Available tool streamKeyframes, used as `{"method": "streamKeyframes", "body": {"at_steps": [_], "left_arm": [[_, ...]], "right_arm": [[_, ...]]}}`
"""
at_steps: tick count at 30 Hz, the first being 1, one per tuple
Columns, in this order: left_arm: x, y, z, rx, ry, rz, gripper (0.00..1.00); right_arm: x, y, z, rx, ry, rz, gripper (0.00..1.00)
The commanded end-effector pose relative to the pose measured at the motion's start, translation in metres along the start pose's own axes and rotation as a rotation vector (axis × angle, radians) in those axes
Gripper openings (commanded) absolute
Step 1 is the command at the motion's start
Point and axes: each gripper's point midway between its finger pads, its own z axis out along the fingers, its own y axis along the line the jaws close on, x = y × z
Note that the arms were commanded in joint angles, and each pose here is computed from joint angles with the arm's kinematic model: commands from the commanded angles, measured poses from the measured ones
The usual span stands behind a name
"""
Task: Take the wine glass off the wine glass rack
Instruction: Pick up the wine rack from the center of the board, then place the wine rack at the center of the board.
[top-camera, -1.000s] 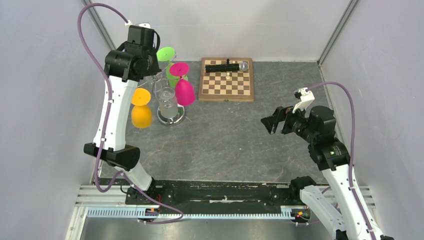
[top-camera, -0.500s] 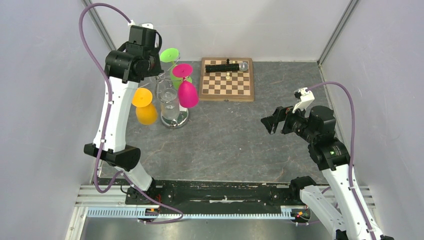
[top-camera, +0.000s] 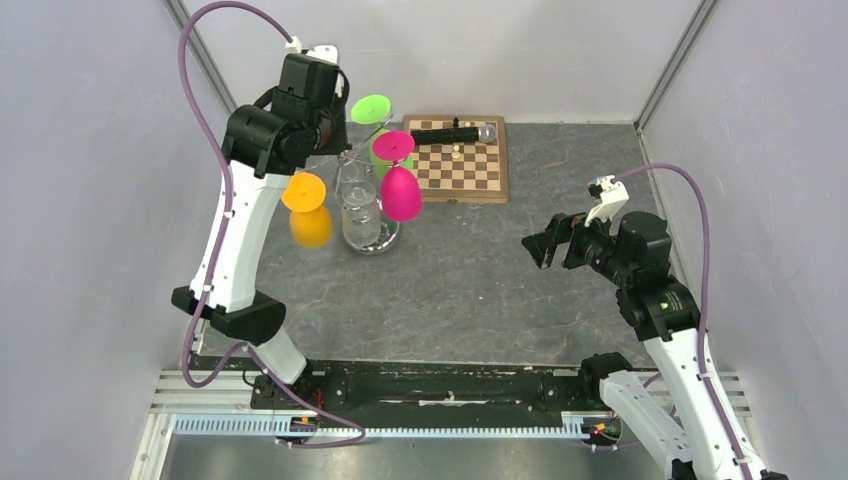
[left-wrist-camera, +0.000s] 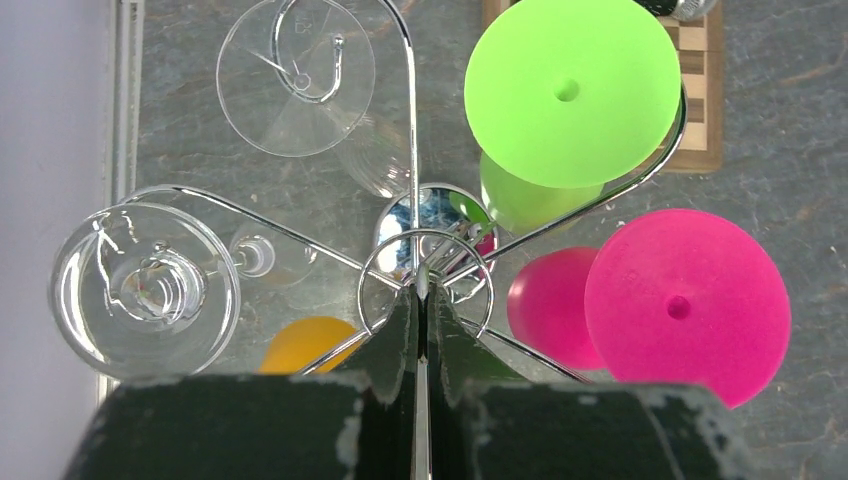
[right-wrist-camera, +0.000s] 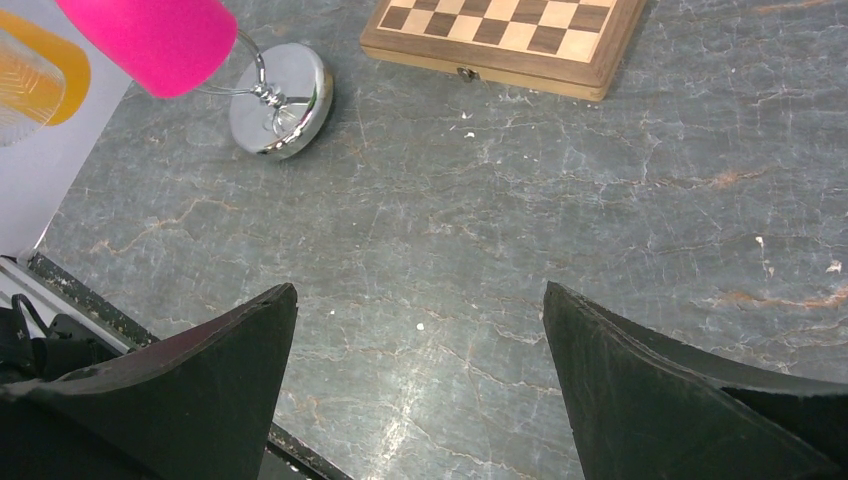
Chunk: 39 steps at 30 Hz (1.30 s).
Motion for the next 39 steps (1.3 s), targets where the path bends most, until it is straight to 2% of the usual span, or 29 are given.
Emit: {"method": "streamKeyframes", "body": {"at_steps": [1, 25, 39], "left_arm": [[-0.093, -0.013, -0.061, 0.103, -0.395, -0.1, 0.02], [-0.077, -0.137, -0.075, 0.425, -0.371, -0.022, 0.02], [-0.072, -0.183, -0.092, 0.565, -0.374, -0.02, 0.02]], "right_arm": [[-0.02, 0.007, -0.01, -0.007, -0.05, -0.023, 0.96], [-0.051, 0.01, -0.071, 0.104, -0.158, -0.078, 0.97], [-0.053, 0.013, -0.083, 0.11, -0.17, -0.08, 0.97]]}}
